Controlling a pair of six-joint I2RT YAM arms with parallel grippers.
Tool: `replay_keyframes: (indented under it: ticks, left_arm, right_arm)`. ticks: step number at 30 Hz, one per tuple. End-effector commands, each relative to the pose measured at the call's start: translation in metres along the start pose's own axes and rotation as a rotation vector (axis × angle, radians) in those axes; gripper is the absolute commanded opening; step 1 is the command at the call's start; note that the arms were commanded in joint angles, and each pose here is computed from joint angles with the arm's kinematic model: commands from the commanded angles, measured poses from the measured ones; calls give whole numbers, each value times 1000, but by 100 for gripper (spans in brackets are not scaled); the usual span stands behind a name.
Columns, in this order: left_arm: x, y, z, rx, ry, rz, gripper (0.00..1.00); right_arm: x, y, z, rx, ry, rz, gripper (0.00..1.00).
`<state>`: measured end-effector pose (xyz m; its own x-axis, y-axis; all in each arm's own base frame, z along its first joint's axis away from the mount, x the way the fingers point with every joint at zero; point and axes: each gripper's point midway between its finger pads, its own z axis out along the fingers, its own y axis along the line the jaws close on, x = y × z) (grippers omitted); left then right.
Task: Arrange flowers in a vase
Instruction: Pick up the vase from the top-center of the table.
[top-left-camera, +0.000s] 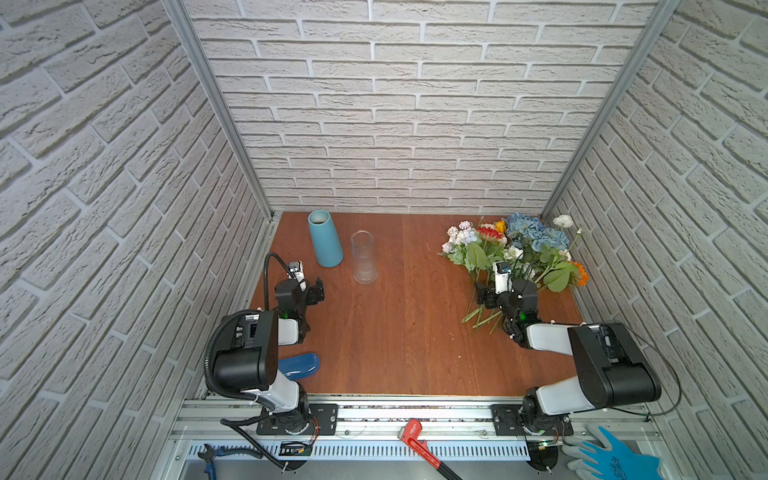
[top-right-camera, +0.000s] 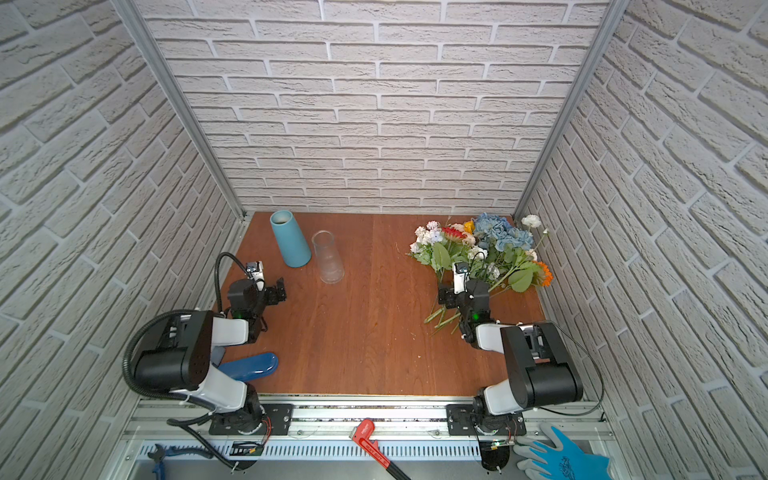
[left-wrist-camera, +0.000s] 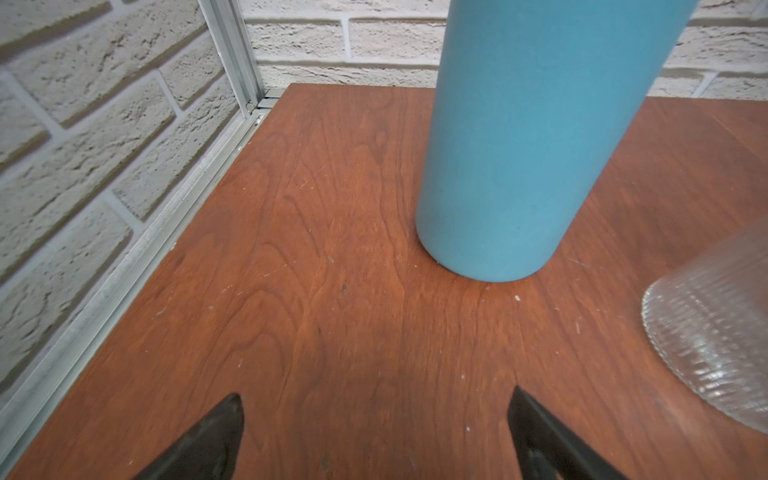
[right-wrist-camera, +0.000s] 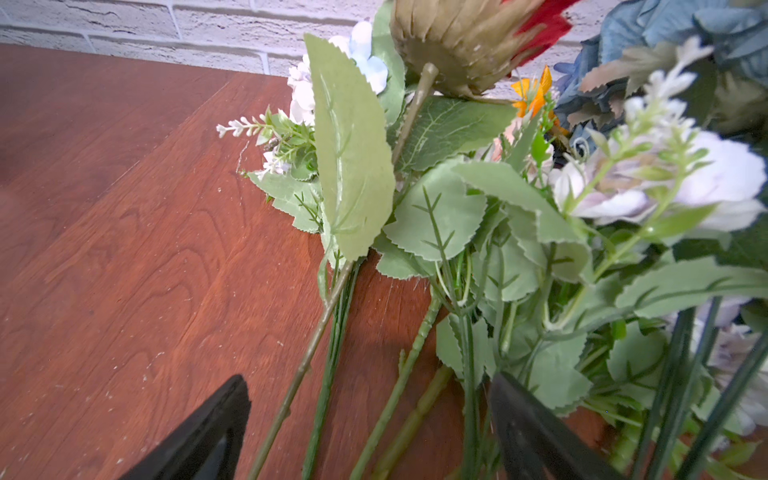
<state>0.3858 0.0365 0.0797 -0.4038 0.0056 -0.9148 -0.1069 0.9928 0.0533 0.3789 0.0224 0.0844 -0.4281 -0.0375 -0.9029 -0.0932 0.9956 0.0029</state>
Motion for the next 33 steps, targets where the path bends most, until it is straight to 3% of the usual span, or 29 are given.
replay_keyframes:
  ticks: [1,3,6,8,16,20,27,33]
  left_arm:
    - [-39,8,-18,-80,-103,8,98]
    - [-51,9,-28,-134,-118,37,98]
    - [-68,4,-46,-213,-118,80,98]
    - [-84,-8,-60,-201,-149,73,98]
    - [-131,-109,-90,265,-251,-45,98]
    - [-141,-153,-95,409,-265,17,98]
    - [-139,-200,-63,484,-269,88,98]
    - [-148,-200,-25,372,-315,64,98]
  right_arm:
    - [-38,-7,-10,46,-38,7,90]
    - [-45,-16,-17,109,-2,45,90]
    - [-53,-23,-31,182,70,96,99]
    - [-61,-21,-38,187,92,116,100]
    - [-98,-6,-51,119,155,251,100]
    - [-117,-5,-53,120,149,328,100]
    - [-130,1,-51,80,134,352,100]
    - [-137,1,-62,72,92,342,100]
